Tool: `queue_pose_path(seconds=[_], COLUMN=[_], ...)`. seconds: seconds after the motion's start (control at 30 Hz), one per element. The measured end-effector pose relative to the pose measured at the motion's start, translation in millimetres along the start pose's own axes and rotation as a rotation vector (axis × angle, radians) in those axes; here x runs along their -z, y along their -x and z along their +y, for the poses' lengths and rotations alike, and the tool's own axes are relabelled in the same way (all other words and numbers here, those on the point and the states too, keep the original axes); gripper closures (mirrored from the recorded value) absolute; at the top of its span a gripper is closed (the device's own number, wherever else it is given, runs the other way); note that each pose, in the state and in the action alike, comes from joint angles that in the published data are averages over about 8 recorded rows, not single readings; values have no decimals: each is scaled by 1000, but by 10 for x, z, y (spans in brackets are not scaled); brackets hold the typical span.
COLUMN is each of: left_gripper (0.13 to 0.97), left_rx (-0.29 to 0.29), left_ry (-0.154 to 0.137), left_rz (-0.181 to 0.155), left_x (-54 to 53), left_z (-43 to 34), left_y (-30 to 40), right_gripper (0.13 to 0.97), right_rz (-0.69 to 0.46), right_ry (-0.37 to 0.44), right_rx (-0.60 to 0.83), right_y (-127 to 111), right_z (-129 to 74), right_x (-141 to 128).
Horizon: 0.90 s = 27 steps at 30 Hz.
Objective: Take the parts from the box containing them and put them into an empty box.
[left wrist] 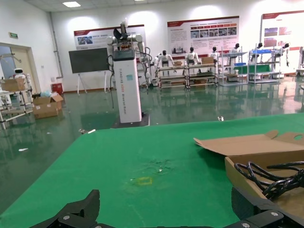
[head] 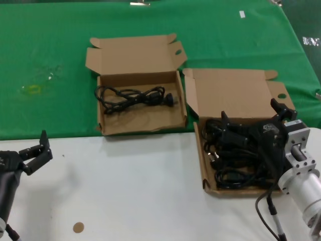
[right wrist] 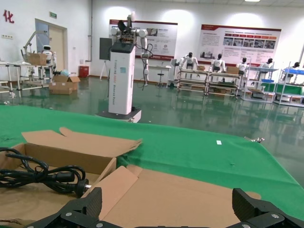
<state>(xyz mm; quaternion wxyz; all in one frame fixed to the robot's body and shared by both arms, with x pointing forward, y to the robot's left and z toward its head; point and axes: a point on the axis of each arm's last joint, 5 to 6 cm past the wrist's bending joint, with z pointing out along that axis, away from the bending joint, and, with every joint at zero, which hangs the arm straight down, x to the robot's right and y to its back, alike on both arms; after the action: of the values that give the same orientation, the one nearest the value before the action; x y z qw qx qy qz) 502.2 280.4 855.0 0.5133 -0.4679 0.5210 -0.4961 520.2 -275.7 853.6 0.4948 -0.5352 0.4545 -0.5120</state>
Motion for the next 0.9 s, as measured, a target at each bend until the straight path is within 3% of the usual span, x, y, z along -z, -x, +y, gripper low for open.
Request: queue_pose_path(seconds=[0.9], left_gripper=[132], left_rx=[0], left_ry=[0], left_rz=[0], left_x=[0], left_z=[0], left_y=[0], right_gripper=[130], right_rz=[0], right_ry=[0], right_rx=[0], right_y=[0], right_z=[0], right_x=[0])
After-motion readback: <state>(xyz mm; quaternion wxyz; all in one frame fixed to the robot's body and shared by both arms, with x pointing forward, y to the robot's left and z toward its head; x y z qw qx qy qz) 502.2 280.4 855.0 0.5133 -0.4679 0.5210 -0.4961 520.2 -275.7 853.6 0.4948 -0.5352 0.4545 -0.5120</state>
